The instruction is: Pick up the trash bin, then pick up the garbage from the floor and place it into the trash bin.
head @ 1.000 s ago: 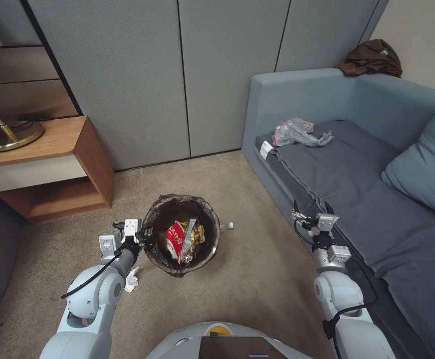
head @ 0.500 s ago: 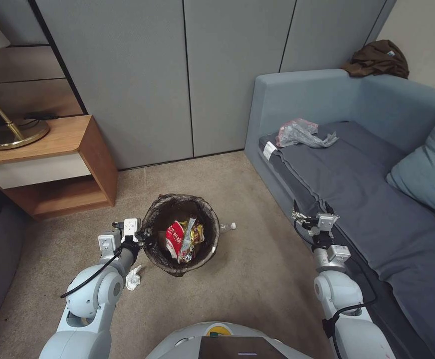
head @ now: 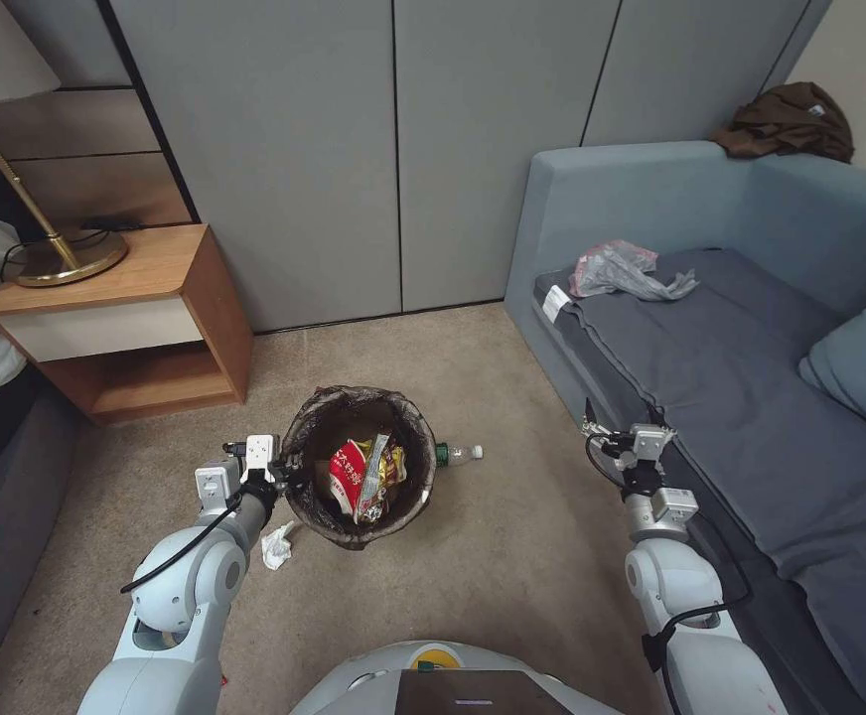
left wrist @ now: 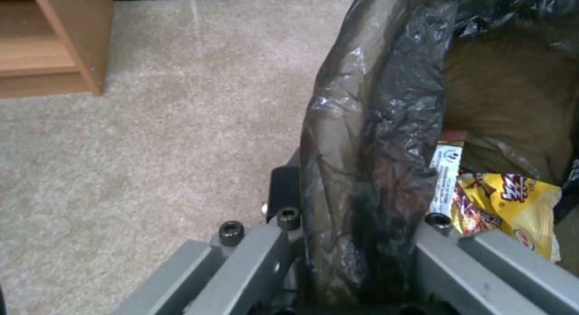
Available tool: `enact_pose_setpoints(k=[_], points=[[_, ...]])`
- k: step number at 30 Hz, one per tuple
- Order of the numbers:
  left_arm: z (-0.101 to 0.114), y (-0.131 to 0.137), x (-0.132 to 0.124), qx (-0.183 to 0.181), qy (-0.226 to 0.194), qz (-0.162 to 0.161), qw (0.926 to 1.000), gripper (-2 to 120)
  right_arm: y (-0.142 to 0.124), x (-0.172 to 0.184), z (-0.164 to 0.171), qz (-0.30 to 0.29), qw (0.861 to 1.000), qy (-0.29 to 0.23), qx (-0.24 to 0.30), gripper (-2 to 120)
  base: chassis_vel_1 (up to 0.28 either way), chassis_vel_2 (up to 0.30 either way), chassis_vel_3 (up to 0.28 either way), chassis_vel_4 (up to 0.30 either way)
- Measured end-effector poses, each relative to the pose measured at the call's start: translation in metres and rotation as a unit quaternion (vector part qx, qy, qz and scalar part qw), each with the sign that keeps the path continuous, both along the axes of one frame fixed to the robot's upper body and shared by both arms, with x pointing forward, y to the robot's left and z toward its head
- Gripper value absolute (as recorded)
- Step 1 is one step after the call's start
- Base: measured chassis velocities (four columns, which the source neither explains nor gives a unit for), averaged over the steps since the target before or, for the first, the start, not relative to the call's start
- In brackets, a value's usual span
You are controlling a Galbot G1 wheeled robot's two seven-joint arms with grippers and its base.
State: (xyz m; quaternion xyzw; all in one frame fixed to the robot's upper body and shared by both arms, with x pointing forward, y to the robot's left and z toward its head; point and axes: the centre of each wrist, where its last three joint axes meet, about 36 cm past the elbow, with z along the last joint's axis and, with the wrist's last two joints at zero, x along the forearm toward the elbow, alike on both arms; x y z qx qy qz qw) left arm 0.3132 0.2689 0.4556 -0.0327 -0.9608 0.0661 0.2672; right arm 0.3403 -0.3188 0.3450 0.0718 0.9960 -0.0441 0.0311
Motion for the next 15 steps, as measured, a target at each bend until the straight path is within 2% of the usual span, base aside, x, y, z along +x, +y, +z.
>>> enact_pose_setpoints(k=[15], points=[[-0.0009,0.0004,0.0003,0.000,0.001,0.001,1.0000,0,0.0002,0.0007,-0.0009,0.001,1.000,0.001,0.000,100,0.000,0.000,0.000,0.000]])
